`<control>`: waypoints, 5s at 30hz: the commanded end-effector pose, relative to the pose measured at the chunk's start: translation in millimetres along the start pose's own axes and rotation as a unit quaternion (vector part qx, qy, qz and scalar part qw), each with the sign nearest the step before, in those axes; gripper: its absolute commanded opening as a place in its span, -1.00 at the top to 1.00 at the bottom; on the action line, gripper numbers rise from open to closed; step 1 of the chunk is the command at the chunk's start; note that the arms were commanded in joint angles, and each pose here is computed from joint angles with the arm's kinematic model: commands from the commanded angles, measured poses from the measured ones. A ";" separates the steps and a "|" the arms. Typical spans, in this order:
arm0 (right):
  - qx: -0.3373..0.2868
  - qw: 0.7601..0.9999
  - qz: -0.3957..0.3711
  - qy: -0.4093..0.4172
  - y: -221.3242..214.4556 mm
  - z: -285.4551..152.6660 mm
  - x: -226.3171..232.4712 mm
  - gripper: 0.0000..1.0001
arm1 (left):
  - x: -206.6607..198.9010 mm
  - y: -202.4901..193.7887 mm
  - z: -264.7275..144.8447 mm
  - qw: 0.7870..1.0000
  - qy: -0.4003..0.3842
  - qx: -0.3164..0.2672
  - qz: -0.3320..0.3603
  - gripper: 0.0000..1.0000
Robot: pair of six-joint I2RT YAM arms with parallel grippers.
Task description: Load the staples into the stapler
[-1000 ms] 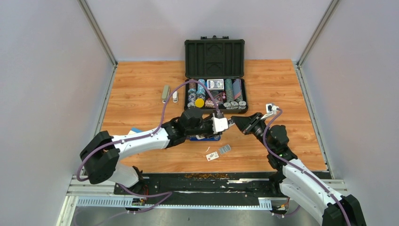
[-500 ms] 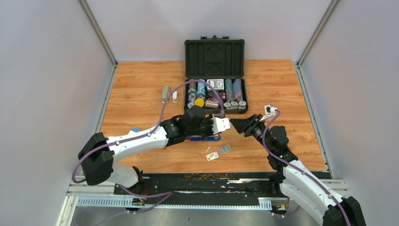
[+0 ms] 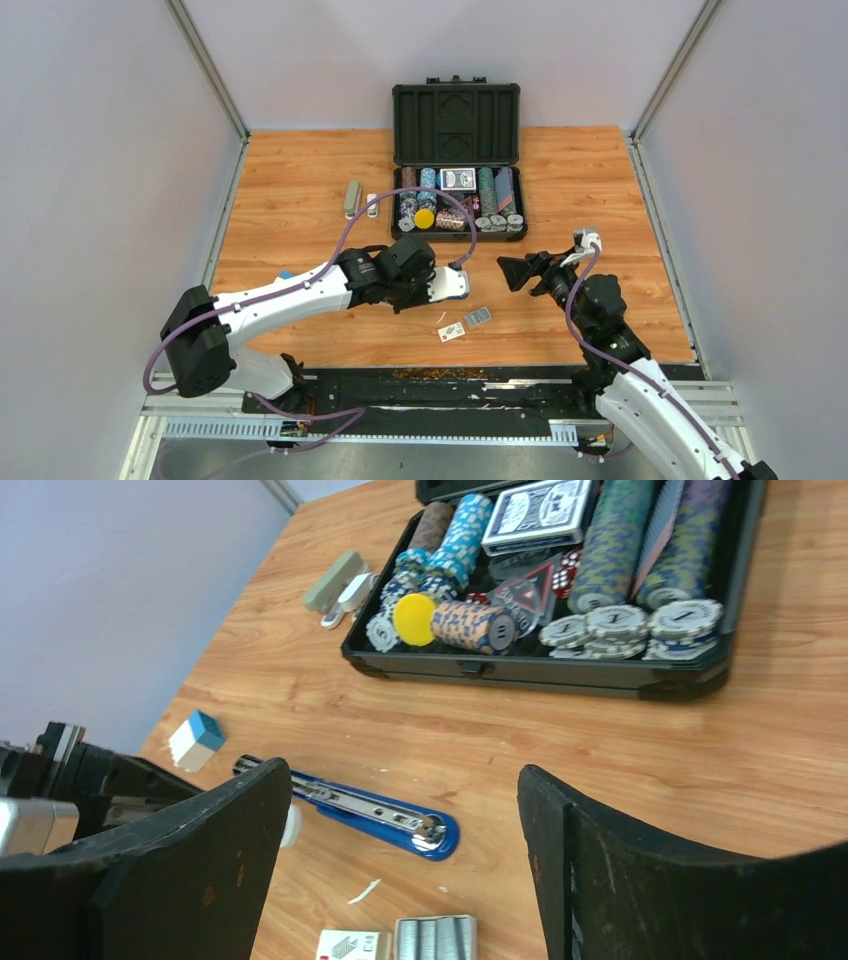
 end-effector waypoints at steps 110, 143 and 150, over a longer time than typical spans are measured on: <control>0.547 0.774 -0.262 -0.182 -123.0 39.9 -15.9 0.45 | 23.1 -86.4 -167.4 0.830 0.444 -0.113 -0.318 -1.00; 0.524 0.779 -0.303 -0.163 -108.6 33.4 8.9 0.86 | 21.6 -87.7 -169.3 0.829 0.445 -0.117 -0.319 -1.00; 0.492 0.805 -0.319 -0.090 -99.1 37.0 39.4 0.86 | 21.7 -90.7 -177.4 0.816 0.461 -0.125 -0.326 -1.00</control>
Point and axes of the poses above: each gripper's point midway between its finger pads, its own z axis out along the fingers, its own x axis along the line the jaws close on, y = z × x, the point moved 5 cm from there along -z, back along the fingers, and after that the axes turned 11 degrees about z, right-handed, at the moved point
